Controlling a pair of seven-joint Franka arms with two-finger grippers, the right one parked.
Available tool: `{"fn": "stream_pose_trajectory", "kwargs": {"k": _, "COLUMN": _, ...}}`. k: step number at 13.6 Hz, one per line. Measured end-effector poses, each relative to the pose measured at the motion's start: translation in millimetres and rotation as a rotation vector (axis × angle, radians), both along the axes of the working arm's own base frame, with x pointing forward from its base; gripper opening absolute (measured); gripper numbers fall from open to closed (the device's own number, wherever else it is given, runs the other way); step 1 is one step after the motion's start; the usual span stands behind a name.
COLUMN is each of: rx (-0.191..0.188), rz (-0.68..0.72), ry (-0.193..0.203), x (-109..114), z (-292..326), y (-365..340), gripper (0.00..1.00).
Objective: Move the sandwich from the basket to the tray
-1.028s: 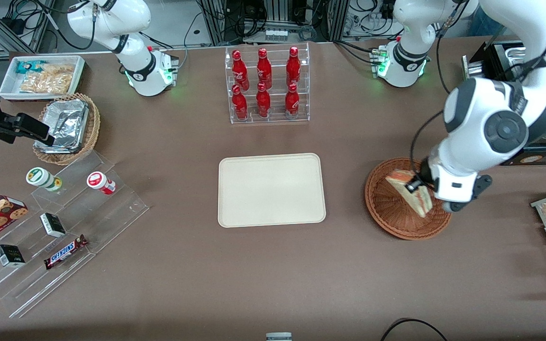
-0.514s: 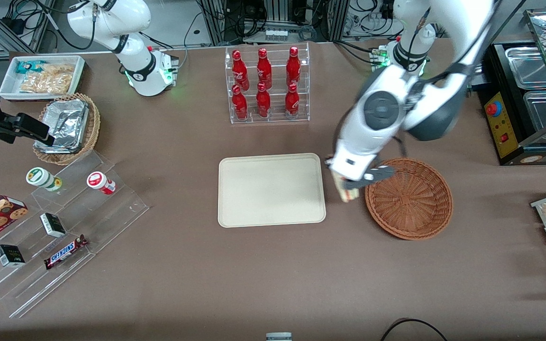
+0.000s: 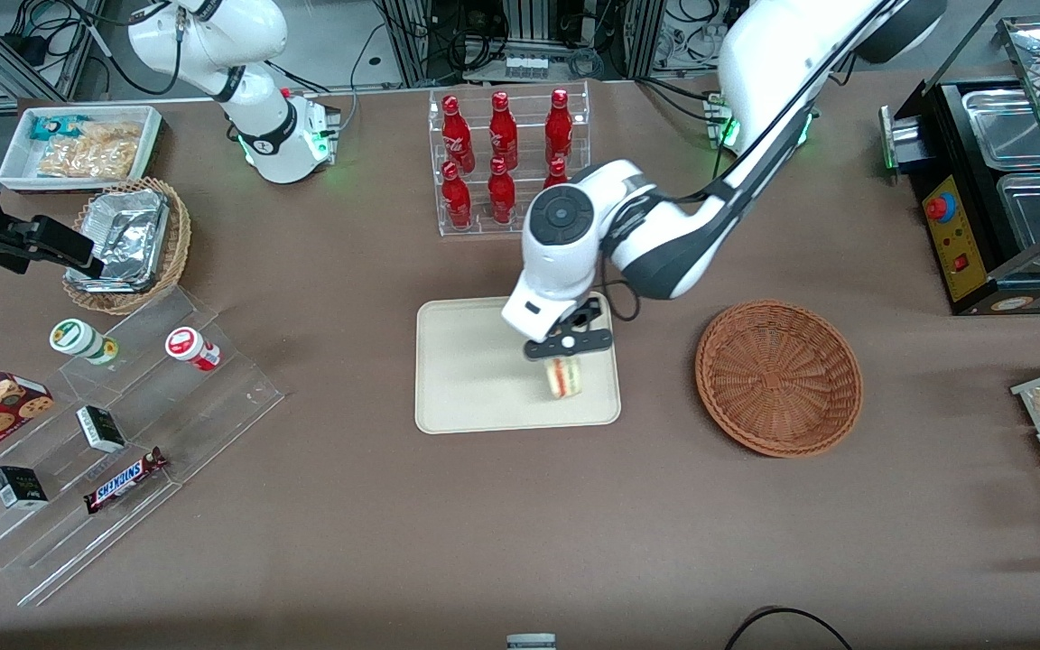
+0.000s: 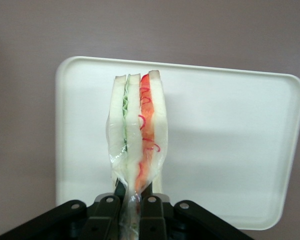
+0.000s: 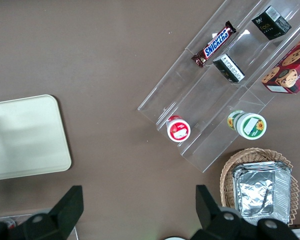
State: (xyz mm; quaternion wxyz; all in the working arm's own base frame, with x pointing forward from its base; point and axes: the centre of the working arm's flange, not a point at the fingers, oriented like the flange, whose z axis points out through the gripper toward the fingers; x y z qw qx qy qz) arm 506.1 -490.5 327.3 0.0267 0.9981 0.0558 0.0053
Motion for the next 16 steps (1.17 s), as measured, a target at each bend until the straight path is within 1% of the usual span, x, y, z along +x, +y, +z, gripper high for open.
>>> {"fn": "stream_pose_trajectory", "kwargs": {"k": 1, "rx": -0.022, "rz": -0.012, "ry": -0.003, "x": -3, "z": -11, "y": -9, "gripper": 0.14}}
{"fn": "stream_pose_trajectory", "kwargs": {"k": 2, "rx": -0.03, "rz": -0.026, "ry": -0.006, "x": -6, "z": -19, "y": -16, "gripper": 0.14}}
{"fn": "stream_pose_trajectory", "kwargs": {"k": 4, "rx": -0.025, "rz": -0.05, "ry": -0.017, "x": -9, "z": -32, "y": -22, "gripper": 0.14}}
{"fn": "stream_pose_trajectory", "kwargs": {"k": 6, "rx": -0.014, "rz": -0.071, "ry": -0.005, "x": -16, "z": -48, "y": -29, "gripper": 0.14}}
{"fn": "stream_pose_trajectory", "kwargs": {"k": 7, "rx": -0.013, "rz": -0.083, "ry": -0.005, "x": -20, "z": -56, "y": -32, "gripper": 0.14}}
{"fn": "stream_pose_trajectory", "kwargs": {"k": 9, "rx": -0.021, "rz": -0.098, "ry": -0.013, "x": -22, "z": -67, "y": -37, "gripper": 0.14}}
{"fn": "stream_pose_trajectory", "kwargs": {"k": 11, "rx": -0.025, "rz": -0.101, "ry": -0.007, "x": -22, "z": -79, "y": -37, "gripper": 0.16}}
{"fn": "stream_pose_trajectory", "kwargs": {"k": 13, "rx": -0.036, "rz": -0.101, "ry": -0.007, "x": -21, "z": -84, "y": -38, "gripper": 0.35}}
{"fn": "stream_pose_trajectory", "kwargs": {"k": 14, "rx": -0.038, "rz": -0.099, "ry": -0.011, "x": -20, "z": -82, "y": -38, "gripper": 0.46}}
{"fn": "stream_pose_trajectory", "kwargs": {"k": 15, "rx": -0.044, "rz": -0.095, "ry": -0.018, "x": -16, "z": -78, "y": -39, "gripper": 0.57}}
{"fn": "stream_pose_trajectory", "kwargs": {"k": 16, "rx": -0.048, "rz": -0.09, "ry": -0.028, "x": -12, "z": -71, "y": -38, "gripper": 0.66}}
